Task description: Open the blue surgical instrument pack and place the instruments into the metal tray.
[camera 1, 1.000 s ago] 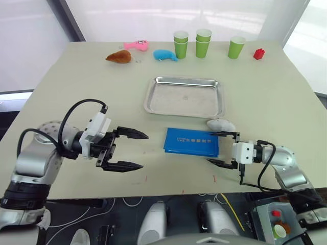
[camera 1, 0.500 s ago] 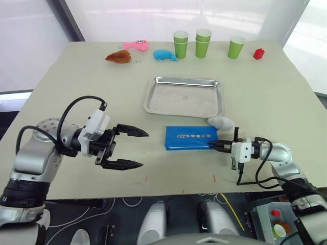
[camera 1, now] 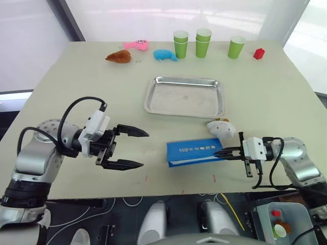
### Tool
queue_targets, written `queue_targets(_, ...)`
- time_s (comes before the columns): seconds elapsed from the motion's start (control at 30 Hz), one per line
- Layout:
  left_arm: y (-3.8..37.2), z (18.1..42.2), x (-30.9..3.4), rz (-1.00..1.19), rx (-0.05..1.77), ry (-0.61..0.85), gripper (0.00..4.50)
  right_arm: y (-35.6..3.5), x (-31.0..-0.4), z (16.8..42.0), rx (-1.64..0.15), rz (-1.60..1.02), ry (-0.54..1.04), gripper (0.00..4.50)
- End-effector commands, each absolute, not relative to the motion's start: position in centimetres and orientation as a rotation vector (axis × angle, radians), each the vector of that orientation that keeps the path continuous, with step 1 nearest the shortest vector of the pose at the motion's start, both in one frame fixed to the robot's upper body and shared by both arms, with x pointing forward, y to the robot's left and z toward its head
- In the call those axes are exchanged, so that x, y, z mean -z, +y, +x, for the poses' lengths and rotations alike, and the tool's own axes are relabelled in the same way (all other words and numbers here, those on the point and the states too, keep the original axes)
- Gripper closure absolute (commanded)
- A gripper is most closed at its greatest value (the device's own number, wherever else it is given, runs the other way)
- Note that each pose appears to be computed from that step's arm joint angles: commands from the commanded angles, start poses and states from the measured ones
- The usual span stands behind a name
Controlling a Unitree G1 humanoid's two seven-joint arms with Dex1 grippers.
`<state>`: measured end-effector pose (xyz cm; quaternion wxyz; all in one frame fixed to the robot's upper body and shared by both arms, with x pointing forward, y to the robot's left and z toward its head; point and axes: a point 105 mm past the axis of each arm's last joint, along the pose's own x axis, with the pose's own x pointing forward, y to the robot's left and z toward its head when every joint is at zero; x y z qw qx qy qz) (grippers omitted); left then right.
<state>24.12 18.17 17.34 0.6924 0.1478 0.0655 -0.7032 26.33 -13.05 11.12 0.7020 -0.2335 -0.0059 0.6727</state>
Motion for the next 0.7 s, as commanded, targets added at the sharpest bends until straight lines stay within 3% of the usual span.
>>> queue_targets(0.03,18.1,24.0,-17.3,0.355,1.593,0.142,0.00,-12.7,-13.3,26.5,-1.513,-0.416,0.011,4.48)
queue_targets(0.27,16.5,26.8,-16.0,0.301,1.553,0.075,0.00,-12.4,-14.7,29.9,-1.541,-0.320,0.165,4.48)
queue_targets(0.43,15.5,28.5,-15.3,0.277,1.537,0.039,0.00,-12.0,-14.8,31.8,-1.540,-0.322,0.177,4.48)
queue_targets(0.7,13.9,30.3,-14.2,0.206,1.529,0.012,0.00,-11.6,-14.9,32.1,-1.575,-0.308,0.173,4.48)
